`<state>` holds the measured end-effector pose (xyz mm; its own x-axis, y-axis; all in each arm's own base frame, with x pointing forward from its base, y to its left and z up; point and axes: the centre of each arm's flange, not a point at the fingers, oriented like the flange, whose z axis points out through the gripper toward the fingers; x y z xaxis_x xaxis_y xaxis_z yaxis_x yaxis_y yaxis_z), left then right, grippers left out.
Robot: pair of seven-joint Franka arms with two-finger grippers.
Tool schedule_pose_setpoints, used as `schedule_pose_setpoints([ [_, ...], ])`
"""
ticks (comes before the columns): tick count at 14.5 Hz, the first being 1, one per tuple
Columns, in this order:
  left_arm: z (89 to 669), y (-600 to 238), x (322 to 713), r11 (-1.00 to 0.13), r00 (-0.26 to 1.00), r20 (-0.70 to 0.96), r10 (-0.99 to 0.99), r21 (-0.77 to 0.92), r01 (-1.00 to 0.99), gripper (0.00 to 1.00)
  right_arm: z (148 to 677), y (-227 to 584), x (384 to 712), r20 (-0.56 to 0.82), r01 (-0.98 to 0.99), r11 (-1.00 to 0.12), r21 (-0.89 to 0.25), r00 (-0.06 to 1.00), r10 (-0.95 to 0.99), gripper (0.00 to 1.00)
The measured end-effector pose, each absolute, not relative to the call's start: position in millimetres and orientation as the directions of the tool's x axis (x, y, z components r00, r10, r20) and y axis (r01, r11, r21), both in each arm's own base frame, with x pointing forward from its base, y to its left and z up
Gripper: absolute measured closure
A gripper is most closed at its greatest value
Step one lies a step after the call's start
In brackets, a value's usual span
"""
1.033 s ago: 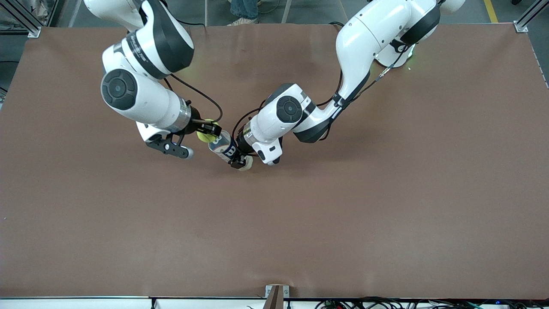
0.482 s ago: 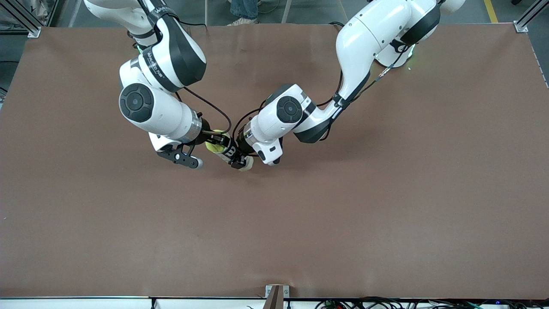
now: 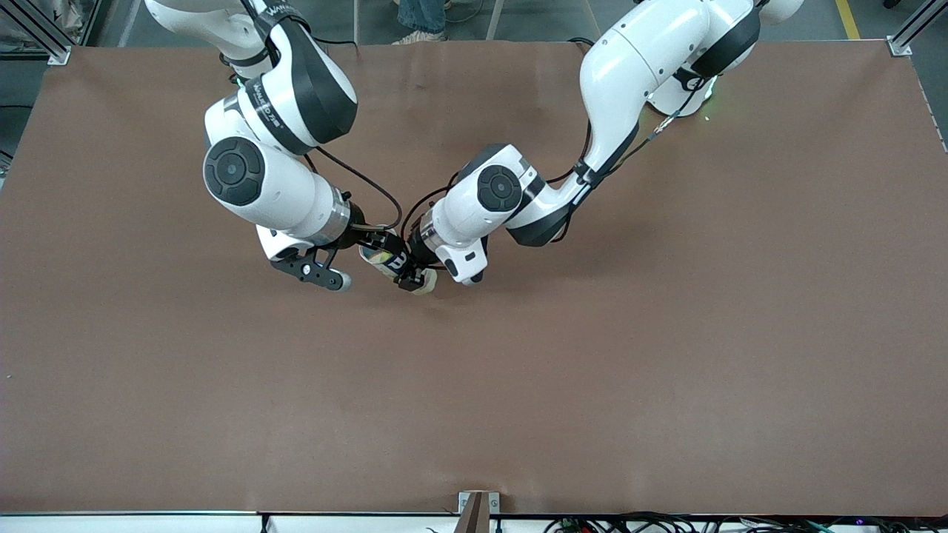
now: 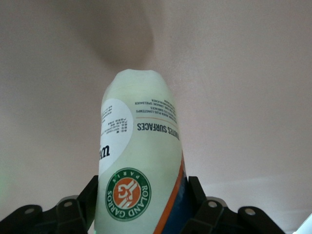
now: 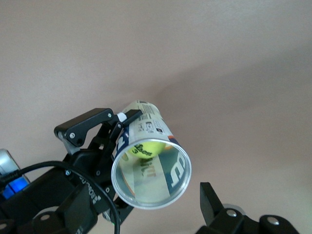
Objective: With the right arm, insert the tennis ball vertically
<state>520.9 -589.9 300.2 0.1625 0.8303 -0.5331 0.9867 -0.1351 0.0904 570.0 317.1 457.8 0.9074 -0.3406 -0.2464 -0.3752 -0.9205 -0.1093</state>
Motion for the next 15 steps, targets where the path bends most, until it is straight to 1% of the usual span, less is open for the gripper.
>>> schedule_pose_setpoints([
  [4, 300.3, -590.1, 520.7, -0.135, 0.163, -0.533, 0.83, 0.09, 0.987, 0.25, 502.7, 291.6, 565.1, -0.28, -0.36, -0.931, -0.065, 0.902, -0.329, 0.0],
  [6, 300.3, -590.0, 520.8, -0.135, 0.163, -0.533, 0.83, 0.091, 0.987, 0.25, 536.4, 258.2, 561.6, -0.274, -0.334, -0.94, -0.067, 0.913, -0.304, 0.0],
  [7, 300.3, -589.9, 520.9, -0.135, 0.163, -0.533, 0.83, 0.091, 0.987, 0.21, 555.4, 235.9, 558.4, -0.273, -0.328, -0.942, -0.075, 0.915, -0.297, 0.0],
  [8, 300.2, -589.7, 521.2, -0.135, 0.162, -0.533, 0.83, 0.091, 0.987, 0.21, 574.3, 212.8, 554.0, -0.272, -0.326, -0.942, -0.085, 0.917, -0.292, 0.0],
  [9, 300.1, -589.1, 521.8, -0.134, 0.162, -0.532, 0.831, 0.091, 0.987, 0.19, 592.3, 190.3, 548.0, -0.272, -0.327, -0.941, -0.094, 0.917, -0.291, 0.0],
  [12, 297.5, -581.7, 528.9, -0.127, 0.153, -0.523, 0.839, 0.085, 0.988, 0.21, 634.2, 131.2, 522.5, -0.244, -0.329, -0.941, -0.079, 0.922, -0.302, 0.0],
  [15, 286.8, -553.8, 548.9, -0.14, 0.137, -0.479, 0.867, 0.028, 0.99, 0.23, 653.6, 82.5, 491.8, -0.21, -0.334, -0.94, -0.072, 0.926, -0.313, 0.0],
])
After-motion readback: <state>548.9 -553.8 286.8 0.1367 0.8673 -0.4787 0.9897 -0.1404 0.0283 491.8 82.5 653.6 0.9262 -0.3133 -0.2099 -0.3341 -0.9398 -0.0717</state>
